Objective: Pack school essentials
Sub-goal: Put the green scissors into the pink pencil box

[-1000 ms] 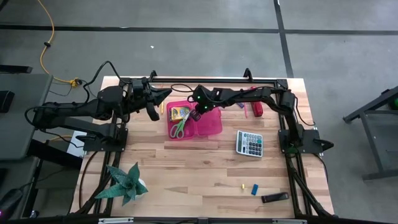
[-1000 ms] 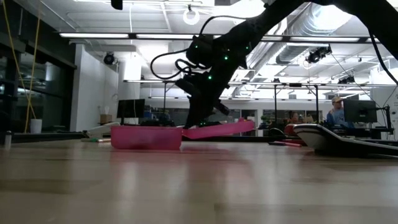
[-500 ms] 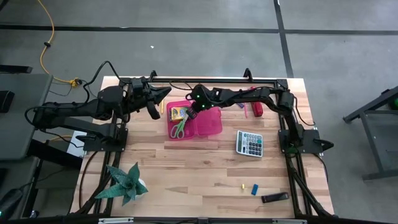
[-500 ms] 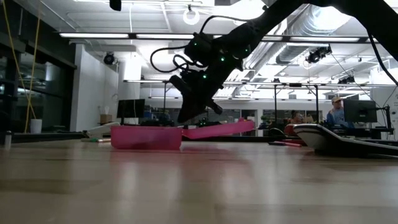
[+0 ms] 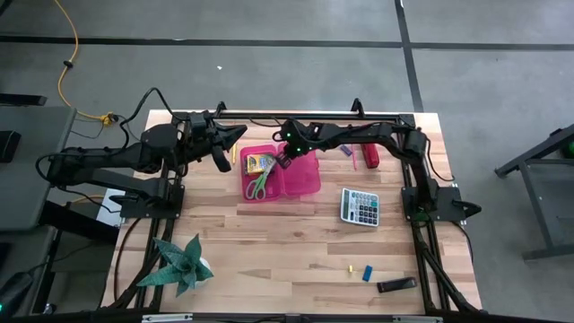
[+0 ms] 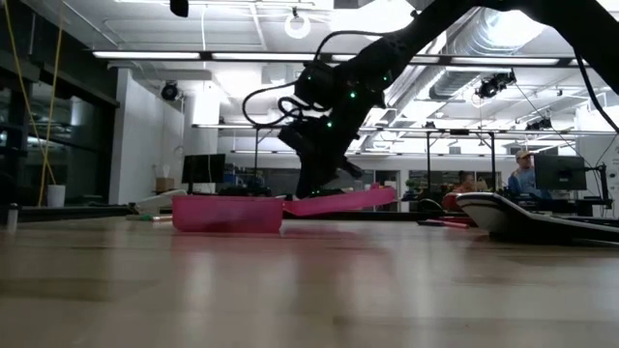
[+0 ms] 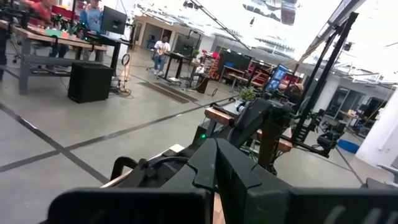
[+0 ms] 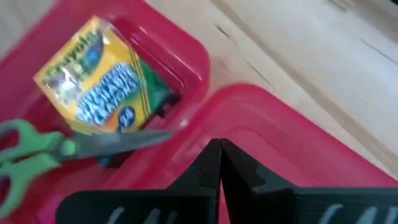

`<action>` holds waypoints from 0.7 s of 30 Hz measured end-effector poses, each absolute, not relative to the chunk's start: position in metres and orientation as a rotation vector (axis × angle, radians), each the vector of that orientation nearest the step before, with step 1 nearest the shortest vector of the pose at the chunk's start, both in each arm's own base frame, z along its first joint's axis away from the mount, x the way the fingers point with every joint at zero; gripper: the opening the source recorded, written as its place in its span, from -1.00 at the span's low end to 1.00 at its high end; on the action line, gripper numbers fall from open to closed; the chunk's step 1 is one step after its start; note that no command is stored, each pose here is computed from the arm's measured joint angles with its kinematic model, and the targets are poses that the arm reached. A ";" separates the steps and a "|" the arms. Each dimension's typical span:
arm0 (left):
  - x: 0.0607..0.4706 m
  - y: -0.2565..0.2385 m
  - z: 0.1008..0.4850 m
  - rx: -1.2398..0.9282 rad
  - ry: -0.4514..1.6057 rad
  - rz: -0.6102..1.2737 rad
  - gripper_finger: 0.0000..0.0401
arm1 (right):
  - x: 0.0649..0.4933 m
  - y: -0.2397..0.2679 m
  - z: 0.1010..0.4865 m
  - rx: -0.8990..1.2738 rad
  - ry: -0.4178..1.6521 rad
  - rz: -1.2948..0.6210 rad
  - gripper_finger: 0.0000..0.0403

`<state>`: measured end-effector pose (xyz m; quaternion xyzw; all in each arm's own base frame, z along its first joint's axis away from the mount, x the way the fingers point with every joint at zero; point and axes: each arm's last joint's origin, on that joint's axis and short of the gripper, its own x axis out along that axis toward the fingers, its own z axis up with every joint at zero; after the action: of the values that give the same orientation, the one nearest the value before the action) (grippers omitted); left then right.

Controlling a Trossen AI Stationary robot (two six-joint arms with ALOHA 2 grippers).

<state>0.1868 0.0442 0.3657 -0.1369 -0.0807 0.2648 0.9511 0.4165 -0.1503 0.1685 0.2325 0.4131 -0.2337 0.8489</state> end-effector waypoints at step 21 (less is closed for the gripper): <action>0.187 0.044 0.365 -0.278 -0.159 0.549 -1.00 | 0.437 -0.143 0.153 0.625 0.746 -0.443 -1.00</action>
<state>0.1868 0.0444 0.3650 -0.1368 -0.0782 0.2700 0.9499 0.4365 -0.1428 0.1530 0.2977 0.3553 -0.2110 0.8606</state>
